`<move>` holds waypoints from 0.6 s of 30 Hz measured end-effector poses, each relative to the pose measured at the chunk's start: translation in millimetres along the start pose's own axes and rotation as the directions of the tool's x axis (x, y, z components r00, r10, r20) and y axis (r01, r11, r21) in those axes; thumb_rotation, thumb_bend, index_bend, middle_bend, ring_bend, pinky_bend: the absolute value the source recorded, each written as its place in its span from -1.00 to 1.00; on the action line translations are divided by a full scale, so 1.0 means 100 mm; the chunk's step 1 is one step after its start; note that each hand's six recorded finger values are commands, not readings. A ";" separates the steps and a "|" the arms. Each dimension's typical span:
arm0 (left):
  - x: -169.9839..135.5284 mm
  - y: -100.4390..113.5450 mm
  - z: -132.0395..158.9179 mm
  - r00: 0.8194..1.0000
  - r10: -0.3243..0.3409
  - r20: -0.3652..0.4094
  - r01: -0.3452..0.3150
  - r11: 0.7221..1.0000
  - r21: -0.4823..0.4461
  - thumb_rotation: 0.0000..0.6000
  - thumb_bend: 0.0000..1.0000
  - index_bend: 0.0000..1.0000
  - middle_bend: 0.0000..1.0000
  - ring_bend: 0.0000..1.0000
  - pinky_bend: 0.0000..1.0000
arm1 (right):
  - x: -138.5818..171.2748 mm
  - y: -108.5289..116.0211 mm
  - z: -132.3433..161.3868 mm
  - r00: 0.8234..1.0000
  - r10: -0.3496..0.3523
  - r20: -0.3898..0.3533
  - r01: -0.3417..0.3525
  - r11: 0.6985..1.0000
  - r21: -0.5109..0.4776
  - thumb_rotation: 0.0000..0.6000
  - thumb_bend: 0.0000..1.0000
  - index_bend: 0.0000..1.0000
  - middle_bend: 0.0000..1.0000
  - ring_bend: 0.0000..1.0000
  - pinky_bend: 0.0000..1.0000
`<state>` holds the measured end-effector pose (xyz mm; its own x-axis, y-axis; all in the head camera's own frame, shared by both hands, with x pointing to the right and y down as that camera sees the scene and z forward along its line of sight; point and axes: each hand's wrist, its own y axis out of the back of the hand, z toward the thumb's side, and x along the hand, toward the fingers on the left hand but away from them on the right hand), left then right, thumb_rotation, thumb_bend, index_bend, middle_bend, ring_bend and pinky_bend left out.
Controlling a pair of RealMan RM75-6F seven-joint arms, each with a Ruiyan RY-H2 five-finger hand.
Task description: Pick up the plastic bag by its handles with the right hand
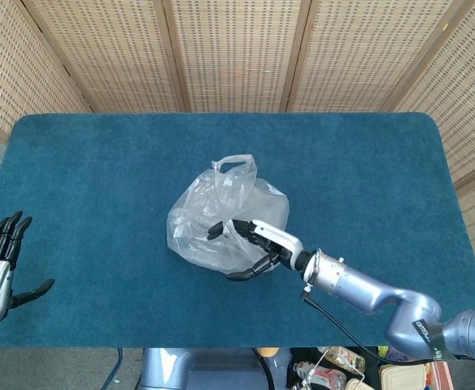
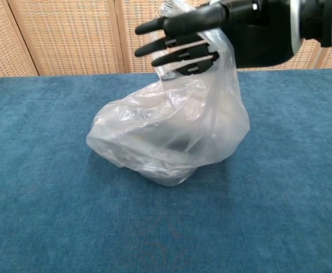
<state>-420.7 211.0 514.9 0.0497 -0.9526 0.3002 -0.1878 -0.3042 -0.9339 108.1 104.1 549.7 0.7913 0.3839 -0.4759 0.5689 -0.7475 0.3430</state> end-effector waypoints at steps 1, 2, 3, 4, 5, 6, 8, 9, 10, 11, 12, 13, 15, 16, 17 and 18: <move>0.00 0.00 0.00 1.000 0.000 -0.001 0.000 1.000 0.000 1.00 -0.84 -1.00 -1.00 -1.00 -1.00 | -0.01 -0.01 0.02 1.000 -0.002 -0.009 0.001 1.000 -0.021 1.00 -0.58 -0.55 -0.48 -0.78 -0.83; 0.00 0.00 -0.01 1.000 -0.001 -0.002 0.001 1.000 -0.001 1.00 -0.84 -1.00 -1.00 -1.00 -1.00 | -0.01 -0.02 0.03 1.000 -0.002 -0.014 0.001 0.999 -0.038 1.00 -0.64 -0.55 -0.48 -0.76 -0.81; 0.00 0.00 -0.01 1.000 -0.001 -0.003 0.001 1.000 -0.001 1.00 -0.84 -1.00 -1.00 -1.00 -1.00 | -0.02 -0.03 0.03 1.000 -0.001 -0.018 0.000 0.998 -0.056 1.00 -0.76 -0.55 -0.48 -0.75 -0.79; 0.01 0.00 -0.01 1.000 -0.002 -0.004 0.002 1.000 -0.003 1.00 -0.84 -1.00 -1.00 -1.00 -1.00 | -0.02 -0.04 0.04 1.000 -0.001 -0.023 -0.001 0.997 -0.083 1.00 -0.85 -0.55 -0.48 -0.74 -0.78; 0.01 0.00 -0.01 1.000 -0.003 -0.005 0.003 1.000 -0.004 1.00 -0.84 -1.00 -1.00 -1.00 -1.00 | -0.03 -0.05 0.05 1.000 0.000 -0.026 -0.003 0.994 -0.106 1.00 -0.95 -0.56 -0.48 -0.74 -0.76; 0.01 0.00 -0.01 1.000 -0.003 -0.005 0.003 1.000 -0.005 1.00 -0.85 -1.00 -1.00 -1.00 -1.00 | -0.03 -0.06 0.06 1.000 0.002 -0.028 -0.005 0.992 -0.130 1.00 -1.00 -0.56 -0.48 -0.74 -0.75; 0.01 0.01 -0.02 1.000 -0.003 -0.006 0.003 1.000 -0.008 1.00 -0.85 -1.00 -1.00 -1.00 -1.00 | -0.04 -0.08 0.07 1.000 0.008 -0.027 -0.013 0.982 -0.187 1.00 -1.00 -0.57 -0.48 -0.73 -0.74; 0.01 0.01 -0.02 1.000 -0.002 -0.006 0.002 1.000 -0.009 1.00 -0.85 -1.00 -1.00 -1.00 -1.00 | -0.04 -0.09 0.07 1.000 0.012 -0.025 -0.018 0.977 -0.211 1.00 -1.00 -0.57 -0.48 -0.73 -0.73; 0.01 0.02 -0.02 1.000 -0.002 -0.006 0.002 1.000 -0.011 1.00 -0.85 -1.00 -1.00 -1.00 -1.00 | -0.05 -0.11 0.08 1.000 0.019 -0.023 -0.024 0.970 -0.242 1.00 -1.00 -0.57 -0.48 -0.73 -0.71; 0.01 0.02 -0.02 1.000 -0.002 -0.007 0.002 1.000 -0.011 1.00 -0.85 -1.00 -1.00 -1.00 -1.00 | -0.05 -0.12 0.08 0.999 0.024 -0.023 -0.029 0.964 -0.264 1.00 -1.00 -0.57 -0.48 -0.72 -0.68; 0.01 0.02 -0.03 1.000 -0.003 -0.007 0.003 1.000 -0.012 1.00 -0.85 -1.00 -1.00 -1.00 -1.00 | -0.05 -0.13 0.09 0.999 0.029 -0.023 -0.034 0.958 -0.286 1.00 -1.00 -0.57 -0.48 -0.72 -0.64; 0.01 0.02 -0.03 1.000 -0.004 -0.007 0.004 1.000 -0.012 1.00 -0.85 -1.00 -1.00 -1.00 -1.00 | -0.06 -0.14 0.11 0.999 0.036 -0.027 -0.043 0.948 -0.314 1.00 -1.00 -0.57 -0.48 -0.72 -0.62; 0.01 0.02 -0.03 1.000 -0.005 -0.008 0.005 1.000 -0.013 1.00 -0.85 -1.00 -1.00 -1.00 -1.00 | -0.07 -0.16 0.13 0.998 0.048 -0.036 -0.058 0.934 -0.353 1.00 -1.00 -0.57 -0.46 -0.71 -0.56; 0.02 0.02 -0.04 1.000 -0.005 -0.009 0.005 1.000 -0.014 1.00 -0.85 -1.00 -1.00 -1.00 -1.00 | -0.07 -0.16 0.15 0.998 0.056 -0.043 -0.068 0.925 -0.374 1.00 -1.00 -0.57 -0.44 -0.69 -0.54; 0.02 0.02 -0.04 1.000 -0.004 -0.010 0.004 1.000 -0.015 1.00 -0.85 -1.00 -1.00 -1.00 -1.00 | -0.08 -0.17 0.16 0.997 0.062 -0.048 -0.076 0.919 -0.388 1.00 -1.00 -0.57 -0.40 -0.64 -0.52; 0.02 0.02 -0.04 1.000 -0.004 -0.011 0.004 1.000 -0.016 1.00 -0.85 -1.00 -1.00 -1.00 -1.00 | -0.08 -0.17 0.18 0.996 0.067 -0.054 -0.083 0.913 -0.400 1.00 -1.00 -0.57 -0.35 -0.59 -0.50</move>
<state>-425.2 208.6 514.0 0.0393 -0.9513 0.3059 -0.2035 -0.3073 -0.9296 88.2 103.8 533.4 0.8386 0.3616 -0.4075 0.5432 -0.4970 0.6767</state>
